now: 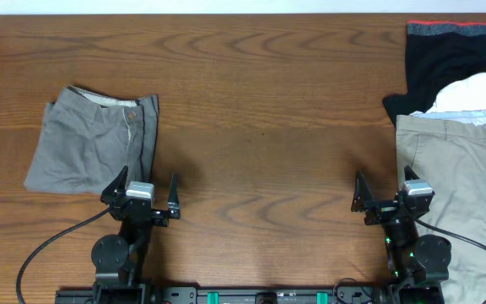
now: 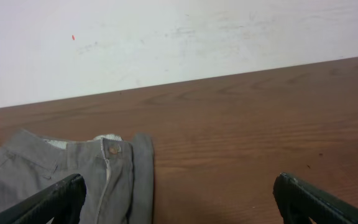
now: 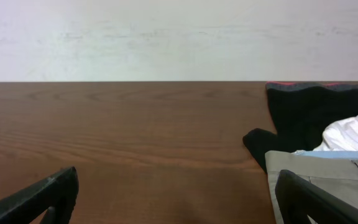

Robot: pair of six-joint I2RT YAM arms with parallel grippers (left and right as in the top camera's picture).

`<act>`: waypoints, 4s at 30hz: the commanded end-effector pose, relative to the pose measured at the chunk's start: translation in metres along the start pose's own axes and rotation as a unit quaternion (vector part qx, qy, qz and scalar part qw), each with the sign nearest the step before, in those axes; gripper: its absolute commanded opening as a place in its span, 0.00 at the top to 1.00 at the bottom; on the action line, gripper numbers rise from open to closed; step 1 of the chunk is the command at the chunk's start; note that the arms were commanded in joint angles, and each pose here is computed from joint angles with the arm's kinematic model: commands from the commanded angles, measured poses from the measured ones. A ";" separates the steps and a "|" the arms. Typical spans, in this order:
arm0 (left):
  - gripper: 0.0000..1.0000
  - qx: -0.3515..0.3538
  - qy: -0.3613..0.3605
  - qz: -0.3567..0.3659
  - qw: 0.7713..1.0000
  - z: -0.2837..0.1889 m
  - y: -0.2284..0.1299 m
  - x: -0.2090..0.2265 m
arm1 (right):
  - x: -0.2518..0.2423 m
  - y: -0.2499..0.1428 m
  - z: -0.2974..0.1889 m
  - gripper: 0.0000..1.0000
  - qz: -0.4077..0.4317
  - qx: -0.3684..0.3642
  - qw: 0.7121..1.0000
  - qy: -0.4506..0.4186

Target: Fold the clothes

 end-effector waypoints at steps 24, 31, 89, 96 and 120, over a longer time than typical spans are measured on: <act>0.02 0.017 -0.008 -0.010 1.000 0.002 -0.012 -0.004 | -0.001 -0.001 0.000 0.01 0.008 -0.001 1.000 -0.001; 0.02 0.017 -0.008 -0.010 1.000 0.002 -0.012 -0.004 | -0.001 -0.001 0.000 0.01 0.008 -0.001 1.000 -0.001; 0.02 0.368 -0.127 -0.222 0.894 0.085 0.156 0.031 | -0.024 0.057 0.169 0.01 0.082 0.462 0.853 -0.227; 0.02 0.371 -0.127 -0.223 0.893 0.084 0.156 0.031 | -0.100 0.031 0.179 0.05 0.106 0.406 0.794 -0.440; 0.02 0.387 -0.128 -0.226 0.885 0.080 0.152 0.029 | -0.137 -0.053 0.219 0.30 0.160 0.425 0.777 -0.436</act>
Point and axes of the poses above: each gripper's point midway between its finger pads, its own z axis out along the fingers, its own x axis along the line the jaws close on, y = z × x, the point moved 8 cm from there along -z, back along the fingers, and after that the axes turned 9 degrees about z, right-handed, at the moved point
